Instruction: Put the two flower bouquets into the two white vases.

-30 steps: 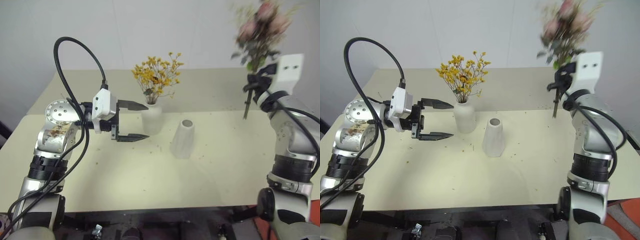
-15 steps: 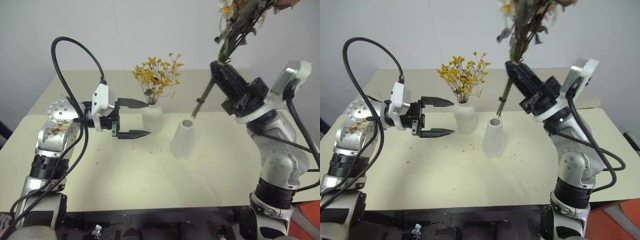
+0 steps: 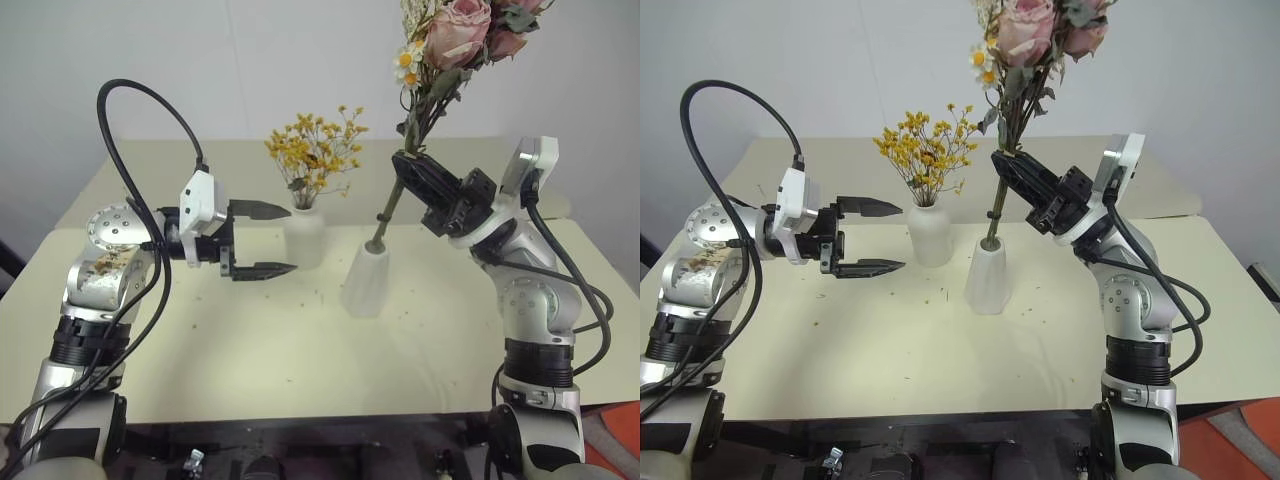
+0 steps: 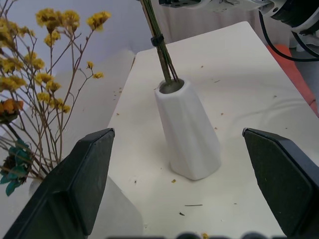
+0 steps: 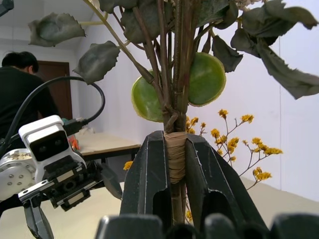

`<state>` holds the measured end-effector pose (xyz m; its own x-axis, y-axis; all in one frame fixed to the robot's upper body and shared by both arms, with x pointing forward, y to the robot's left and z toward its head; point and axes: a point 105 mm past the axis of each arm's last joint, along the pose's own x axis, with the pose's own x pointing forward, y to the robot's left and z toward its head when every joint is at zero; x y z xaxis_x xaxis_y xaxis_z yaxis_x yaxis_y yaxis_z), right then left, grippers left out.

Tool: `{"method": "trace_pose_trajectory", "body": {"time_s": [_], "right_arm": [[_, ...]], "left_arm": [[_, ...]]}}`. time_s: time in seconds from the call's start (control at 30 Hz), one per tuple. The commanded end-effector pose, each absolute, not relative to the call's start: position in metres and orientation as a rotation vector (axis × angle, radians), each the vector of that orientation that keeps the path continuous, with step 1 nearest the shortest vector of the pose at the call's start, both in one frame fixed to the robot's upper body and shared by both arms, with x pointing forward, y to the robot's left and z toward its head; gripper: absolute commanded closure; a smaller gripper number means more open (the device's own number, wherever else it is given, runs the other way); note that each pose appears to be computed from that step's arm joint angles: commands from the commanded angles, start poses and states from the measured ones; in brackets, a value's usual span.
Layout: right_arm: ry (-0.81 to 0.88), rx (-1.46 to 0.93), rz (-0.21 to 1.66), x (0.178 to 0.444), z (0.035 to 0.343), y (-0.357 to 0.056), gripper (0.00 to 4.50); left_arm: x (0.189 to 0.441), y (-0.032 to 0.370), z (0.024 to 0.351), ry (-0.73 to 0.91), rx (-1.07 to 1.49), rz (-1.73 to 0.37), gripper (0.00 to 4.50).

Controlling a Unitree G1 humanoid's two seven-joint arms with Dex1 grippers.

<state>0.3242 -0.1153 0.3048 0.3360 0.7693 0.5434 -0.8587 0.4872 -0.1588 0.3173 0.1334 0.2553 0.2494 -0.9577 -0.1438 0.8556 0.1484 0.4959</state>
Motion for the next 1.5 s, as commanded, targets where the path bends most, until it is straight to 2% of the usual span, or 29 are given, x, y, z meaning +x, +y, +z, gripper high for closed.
{"method": "trace_pose_trajectory", "body": {"time_s": [0.03, 0.77, 1.17, 1.5], "right_arm": [[-0.665, 0.120, 1.070, 0.320, 0.317, -0.116, 4.26], [-0.559, 0.133, 1.034, 0.329, 0.276, -0.104, 4.26], [-0.555, 0.154, 1.007, 0.333, 0.260, -0.102, 4.26], [-0.542, 0.164, 1.013, 0.329, 0.254, -0.102, 0.79]], "left_arm": [[0.312, 0.136, 0.270, -0.277, 0.569, -1.297, 0.00], [0.310, 0.138, 0.264, -0.273, 0.565, -1.286, 0.00], [0.309, 0.141, 0.266, -0.275, 0.573, -1.277, 0.00], [0.309, 0.139, 0.264, -0.280, 0.572, -1.275, 0.00]]}}
